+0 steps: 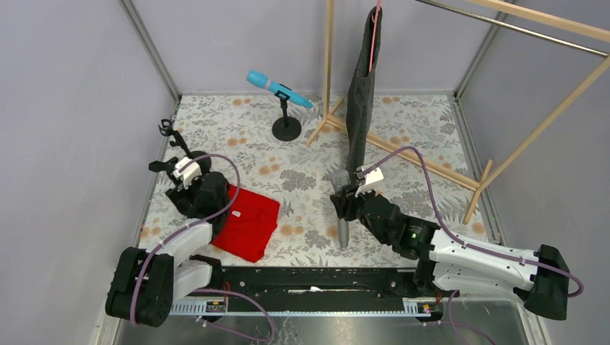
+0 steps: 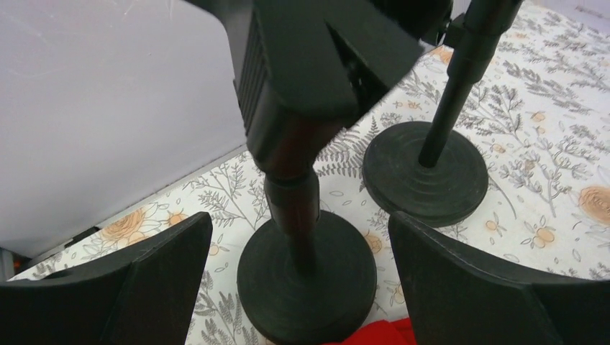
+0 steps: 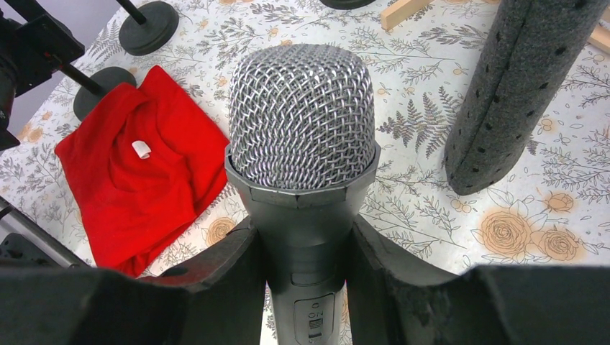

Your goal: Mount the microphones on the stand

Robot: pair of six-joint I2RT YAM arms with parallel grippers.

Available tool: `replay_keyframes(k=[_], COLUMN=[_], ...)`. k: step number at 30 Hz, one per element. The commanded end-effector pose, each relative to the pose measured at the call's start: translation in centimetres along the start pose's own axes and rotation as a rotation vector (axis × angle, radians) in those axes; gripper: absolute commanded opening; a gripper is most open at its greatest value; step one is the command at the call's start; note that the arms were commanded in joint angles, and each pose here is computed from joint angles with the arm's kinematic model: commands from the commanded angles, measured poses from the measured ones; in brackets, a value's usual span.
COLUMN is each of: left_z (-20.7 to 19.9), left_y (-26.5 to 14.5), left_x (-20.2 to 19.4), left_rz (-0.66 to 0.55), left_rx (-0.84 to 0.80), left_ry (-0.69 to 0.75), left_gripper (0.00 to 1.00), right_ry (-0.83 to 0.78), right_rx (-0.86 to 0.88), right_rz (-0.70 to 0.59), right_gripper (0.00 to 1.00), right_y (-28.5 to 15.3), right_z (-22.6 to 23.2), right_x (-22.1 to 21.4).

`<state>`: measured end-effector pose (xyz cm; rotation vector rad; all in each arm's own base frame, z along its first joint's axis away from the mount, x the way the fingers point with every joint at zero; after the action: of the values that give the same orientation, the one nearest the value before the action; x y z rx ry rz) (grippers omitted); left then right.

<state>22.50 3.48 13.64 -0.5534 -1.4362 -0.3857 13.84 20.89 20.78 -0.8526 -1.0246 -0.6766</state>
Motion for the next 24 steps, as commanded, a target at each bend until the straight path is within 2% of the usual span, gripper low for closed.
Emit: replay_keyframes(k=[1,5,11,20,22,24], left_z=[-1.0,-1.8,-3.1,-3.3,-3.3,-3.1], left_y=[1.0,2.1,3.2,3.3,3.3,3.4], left_x=[1.1,1.5,1.8,2.7,2.8,2.8], left_rz=[-0.026,-0.029,-0.025,-0.069,-0.072,-0.076], left_rx=[-0.065,-0.084,-0.095,-0.116,-0.111,-0.100], left_ry=[-0.092,-0.124,-0.129,-0.156,-0.154,-0.160], left_gripper=[0.95,0.90,0.71,0.49,0.33,0.22], right_ry=[0.044,0.045,0.044,0.041,0.039,0.040], right_rx=[0.028,0.026,0.020,0.013,0.012,0.011], right_rz=[-0.061,-0.060,-0.064,-0.063,-0.061,-0.060], right_gripper=[0.00,0.00,0.00,0.00,0.00,0.00], right_y=[-0.3,-0.3,-0.4,-0.2,-0.1,-0.1], right_z=[0.8,0.7,0.6,0.5,0.5,0.5], right_x=[1.9,1.9,1.8,1.6,1.5,1.4])
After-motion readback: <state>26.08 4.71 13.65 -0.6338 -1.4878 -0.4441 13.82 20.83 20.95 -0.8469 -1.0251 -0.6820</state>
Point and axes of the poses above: each gripper's point midway between its finger pads, its own y axis out along the fingers, its own z axis along the line the jaws close on, x = y × z, the point moved 8 cm from there along -y, back along the fingers
